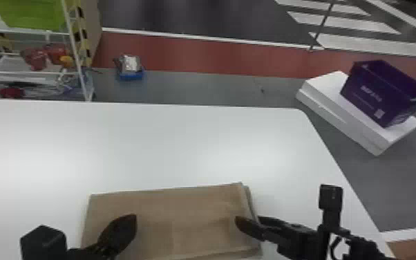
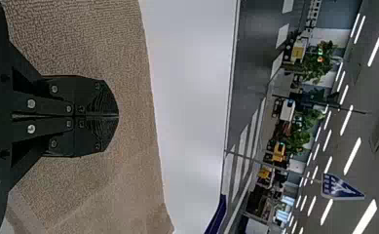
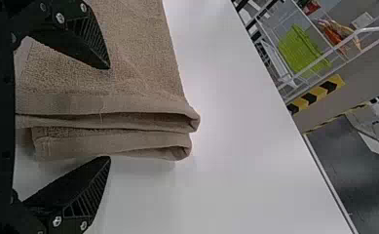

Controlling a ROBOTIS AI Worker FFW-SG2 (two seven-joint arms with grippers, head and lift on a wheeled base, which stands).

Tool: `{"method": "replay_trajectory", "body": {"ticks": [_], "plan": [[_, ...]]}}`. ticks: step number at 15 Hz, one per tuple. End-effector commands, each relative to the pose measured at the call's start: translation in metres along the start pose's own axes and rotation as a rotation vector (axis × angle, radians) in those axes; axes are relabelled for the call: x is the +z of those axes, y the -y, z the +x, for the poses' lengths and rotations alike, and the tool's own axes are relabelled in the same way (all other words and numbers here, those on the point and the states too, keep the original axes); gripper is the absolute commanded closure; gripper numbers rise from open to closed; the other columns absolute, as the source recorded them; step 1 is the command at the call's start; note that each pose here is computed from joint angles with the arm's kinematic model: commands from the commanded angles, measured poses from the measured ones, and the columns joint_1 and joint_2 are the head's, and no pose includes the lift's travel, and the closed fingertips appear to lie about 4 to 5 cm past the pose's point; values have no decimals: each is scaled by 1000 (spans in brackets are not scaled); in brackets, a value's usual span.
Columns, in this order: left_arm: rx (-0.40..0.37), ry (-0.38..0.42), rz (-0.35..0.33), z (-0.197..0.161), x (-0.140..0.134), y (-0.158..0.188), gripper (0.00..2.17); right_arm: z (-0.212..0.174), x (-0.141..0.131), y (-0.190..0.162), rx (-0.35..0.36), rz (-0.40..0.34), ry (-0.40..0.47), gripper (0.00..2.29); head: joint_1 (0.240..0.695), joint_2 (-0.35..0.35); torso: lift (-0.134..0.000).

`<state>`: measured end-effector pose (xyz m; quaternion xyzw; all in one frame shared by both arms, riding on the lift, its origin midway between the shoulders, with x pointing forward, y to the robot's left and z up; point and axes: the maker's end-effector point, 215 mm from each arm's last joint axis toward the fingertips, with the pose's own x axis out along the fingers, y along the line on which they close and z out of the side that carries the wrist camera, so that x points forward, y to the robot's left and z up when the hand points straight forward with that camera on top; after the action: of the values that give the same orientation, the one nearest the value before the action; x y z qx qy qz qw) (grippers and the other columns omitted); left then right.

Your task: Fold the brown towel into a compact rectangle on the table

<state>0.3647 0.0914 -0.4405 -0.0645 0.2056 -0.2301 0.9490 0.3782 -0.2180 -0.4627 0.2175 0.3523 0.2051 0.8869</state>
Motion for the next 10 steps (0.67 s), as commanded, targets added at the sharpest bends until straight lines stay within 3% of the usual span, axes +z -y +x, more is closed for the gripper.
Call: {"method": "replay_trajectory", "body": {"ticks": [1, 5, 7, 10], "plan": [[-1, -1, 2, 0, 1, 1, 1747, 2, -6, -4, 8, 29, -34, 218, 695, -196, -123], [-5, 0, 4, 0, 1, 4, 1747, 3, -8, -7, 19, 46, -48, 475, 695, -189, -123], [-4, 0, 5, 0, 1, 4, 1747, 2, -11, -10, 29, 62, -61, 475, 695, -187, -123], [-3, 2, 7, 0, 3, 3, 1747, -11, -12, -5, -12, 63, -64, 49, 695, -185, -123]]}}
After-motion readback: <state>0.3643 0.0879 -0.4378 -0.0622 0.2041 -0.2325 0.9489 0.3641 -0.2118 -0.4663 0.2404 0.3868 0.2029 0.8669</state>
